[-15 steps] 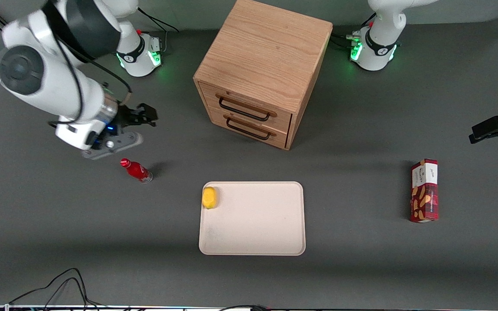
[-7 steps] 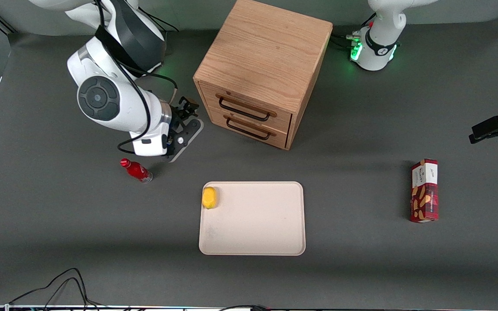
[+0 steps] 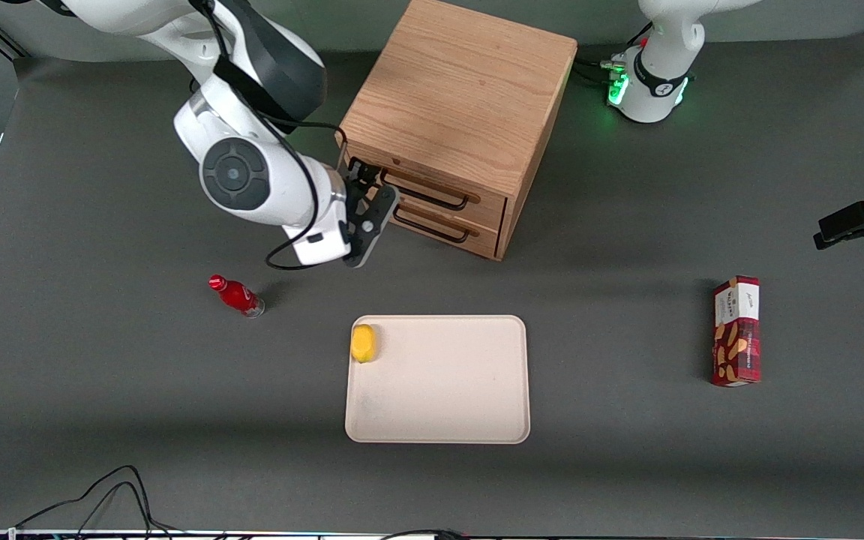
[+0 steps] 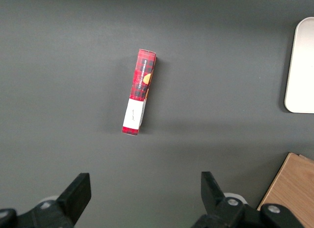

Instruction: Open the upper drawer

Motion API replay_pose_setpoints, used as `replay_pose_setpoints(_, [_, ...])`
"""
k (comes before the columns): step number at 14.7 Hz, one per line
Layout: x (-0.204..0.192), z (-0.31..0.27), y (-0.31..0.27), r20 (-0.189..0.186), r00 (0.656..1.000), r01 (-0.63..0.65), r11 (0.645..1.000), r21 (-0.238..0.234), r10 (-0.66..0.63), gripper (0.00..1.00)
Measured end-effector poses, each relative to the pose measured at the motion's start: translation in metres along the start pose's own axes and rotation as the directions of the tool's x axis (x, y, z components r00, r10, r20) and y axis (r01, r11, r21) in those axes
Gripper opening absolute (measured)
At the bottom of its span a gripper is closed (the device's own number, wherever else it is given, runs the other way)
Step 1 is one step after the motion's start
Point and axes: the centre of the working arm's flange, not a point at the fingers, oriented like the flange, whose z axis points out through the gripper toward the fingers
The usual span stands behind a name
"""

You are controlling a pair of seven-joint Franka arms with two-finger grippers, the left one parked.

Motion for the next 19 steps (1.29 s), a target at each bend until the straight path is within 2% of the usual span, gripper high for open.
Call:
replay_pose_setpoints(6, [0.025, 0.031, -0.019, -0.003, 0.991, 0.135, 0.991, 0.012, -0.135, 1.00])
replay_pose_setpoints(19, [0.044, 0.057, -0.019, -0.027, 0.985, 0.169, 0.985, 0.018, -0.169, 1.00])
